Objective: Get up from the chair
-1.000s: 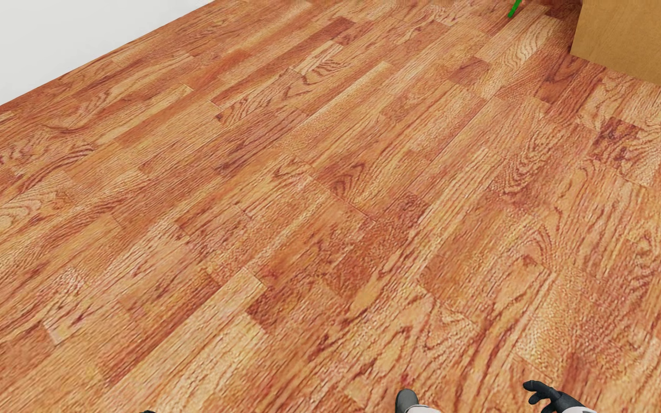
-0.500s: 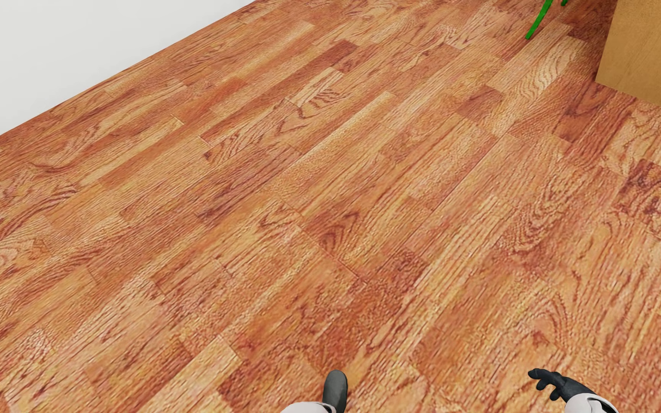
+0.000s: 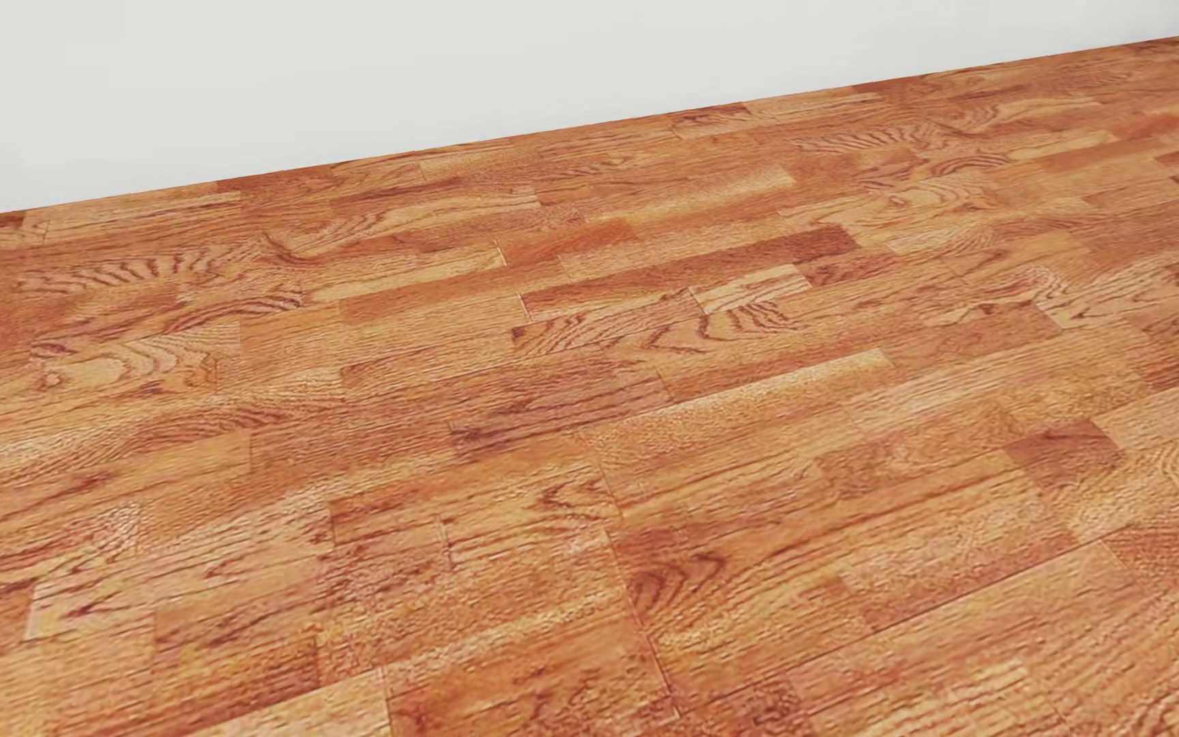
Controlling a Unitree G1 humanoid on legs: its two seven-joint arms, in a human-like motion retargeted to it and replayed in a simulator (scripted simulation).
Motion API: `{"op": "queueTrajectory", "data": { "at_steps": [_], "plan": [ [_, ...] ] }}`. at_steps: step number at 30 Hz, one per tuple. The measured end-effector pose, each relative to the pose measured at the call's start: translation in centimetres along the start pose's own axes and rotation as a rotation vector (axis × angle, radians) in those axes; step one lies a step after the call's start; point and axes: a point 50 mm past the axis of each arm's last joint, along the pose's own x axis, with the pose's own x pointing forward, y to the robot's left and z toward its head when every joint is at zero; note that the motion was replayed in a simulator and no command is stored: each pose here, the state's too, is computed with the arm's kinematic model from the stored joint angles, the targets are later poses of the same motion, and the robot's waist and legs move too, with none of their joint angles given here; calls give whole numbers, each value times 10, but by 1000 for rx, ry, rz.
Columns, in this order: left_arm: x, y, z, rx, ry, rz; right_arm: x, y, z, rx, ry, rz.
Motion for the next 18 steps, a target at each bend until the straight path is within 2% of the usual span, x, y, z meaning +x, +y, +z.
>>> {"op": "queueTrajectory", "data": {
  "at_steps": [6, 8, 11, 18],
  "plan": [
    [0, -3, 0, 55, 2, -30, 1, -17, 1, -24, -40, -37],
    [0, -6, -1, 29, 34, -34, 1, -24, 7, -9, -56, -80],
    [-1, -14, -1, 137, 44, -132, 1, -31, 5, 41, -52, -97],
    [0, -10, 4, 145, -6, -46, 0, -3, 4, 66, -57, -38]
  ]
}}
